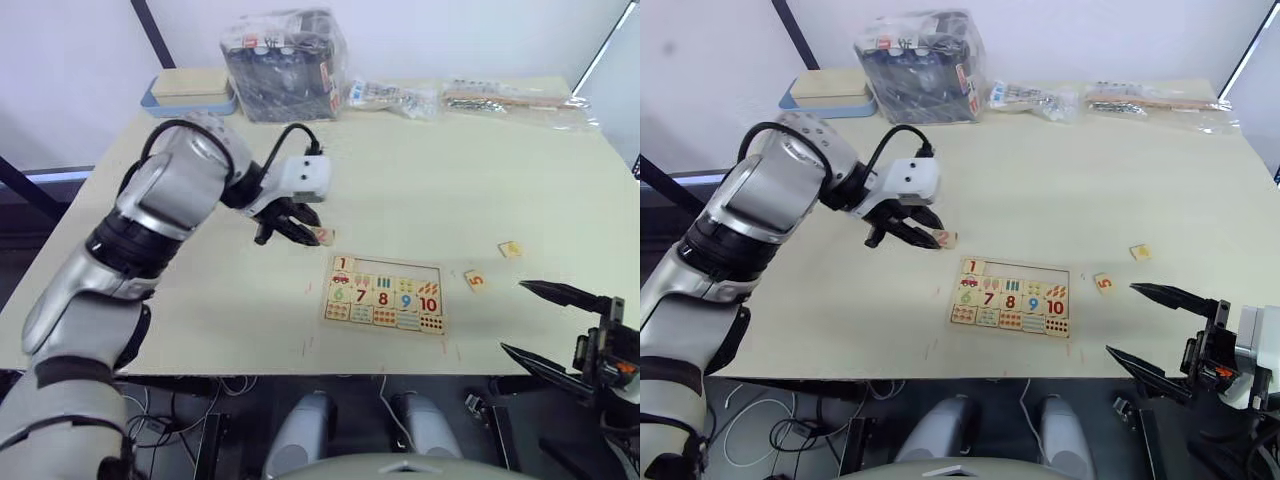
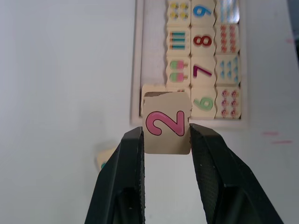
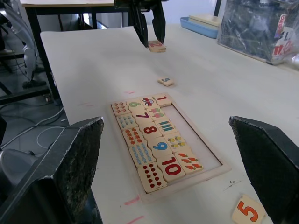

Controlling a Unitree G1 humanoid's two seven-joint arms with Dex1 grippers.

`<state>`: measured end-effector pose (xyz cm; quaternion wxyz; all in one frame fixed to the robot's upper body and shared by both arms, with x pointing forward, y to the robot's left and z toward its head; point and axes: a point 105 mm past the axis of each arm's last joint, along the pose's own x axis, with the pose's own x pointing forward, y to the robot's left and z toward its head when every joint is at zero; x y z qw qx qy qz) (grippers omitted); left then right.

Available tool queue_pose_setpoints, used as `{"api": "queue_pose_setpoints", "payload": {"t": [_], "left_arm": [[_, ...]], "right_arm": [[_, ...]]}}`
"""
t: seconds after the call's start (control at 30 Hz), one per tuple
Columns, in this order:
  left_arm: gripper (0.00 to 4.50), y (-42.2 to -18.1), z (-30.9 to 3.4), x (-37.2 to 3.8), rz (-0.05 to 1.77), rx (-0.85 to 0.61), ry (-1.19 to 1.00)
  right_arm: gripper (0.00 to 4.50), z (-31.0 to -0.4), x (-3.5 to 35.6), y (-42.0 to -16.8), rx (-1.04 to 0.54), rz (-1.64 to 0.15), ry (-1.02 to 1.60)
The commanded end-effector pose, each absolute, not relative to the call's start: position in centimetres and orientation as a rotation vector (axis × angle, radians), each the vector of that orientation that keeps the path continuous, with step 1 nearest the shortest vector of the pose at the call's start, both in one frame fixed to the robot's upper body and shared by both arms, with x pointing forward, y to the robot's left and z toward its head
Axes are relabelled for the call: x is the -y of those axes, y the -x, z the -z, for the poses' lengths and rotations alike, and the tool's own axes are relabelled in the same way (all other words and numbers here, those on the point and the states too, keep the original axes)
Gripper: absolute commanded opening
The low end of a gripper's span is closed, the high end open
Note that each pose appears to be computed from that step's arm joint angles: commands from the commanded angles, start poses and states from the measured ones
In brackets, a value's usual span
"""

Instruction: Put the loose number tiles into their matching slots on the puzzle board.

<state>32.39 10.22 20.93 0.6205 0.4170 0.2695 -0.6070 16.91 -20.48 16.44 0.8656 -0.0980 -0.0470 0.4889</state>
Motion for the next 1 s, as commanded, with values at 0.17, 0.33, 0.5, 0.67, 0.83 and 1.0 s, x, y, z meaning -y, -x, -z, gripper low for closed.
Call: {"api": "queue_pose_setpoints", "payload": {"t": [0.17,0.33,0.5,0.67,0.83,1.0], "left_arm": [[0.9,-33.4,-21.3,-8.0,1.363,-0.668,-1.043],[0.9,-32.9,-20.8,-6.5,1.404,-0.744,-1.07],[0.9,-33.9,-19.6,-5.3,1.364,-0.828,-1.097],[0.9,-34.6,-18.3,-4.4,1.334,-0.851,-1.117],[0.9,-34.9,-17.4,-3.8,1.33,-0.843,-1.129],[0.9,-34.8,-16.6,-3.4,1.337,-0.842,-1.131]], "right_arm": [[4.5,-17.4,20.6,-16.3,0.131,-1.02,0.247],[4.5,-17.4,20.7,-16.5,0.135,-1.006,0.249],[4.5,-17.4,20.7,-16.7,0.138,-1.011,0.252],[4.5,-17.5,20.8,-16.8,0.142,-1.005,0.259],[4.5,-17.4,20.8,-16.7,0.142,-0.998,0.258],[4.5,-17.2,20.7,-16.6,0.14,-0.993,0.253]]}}
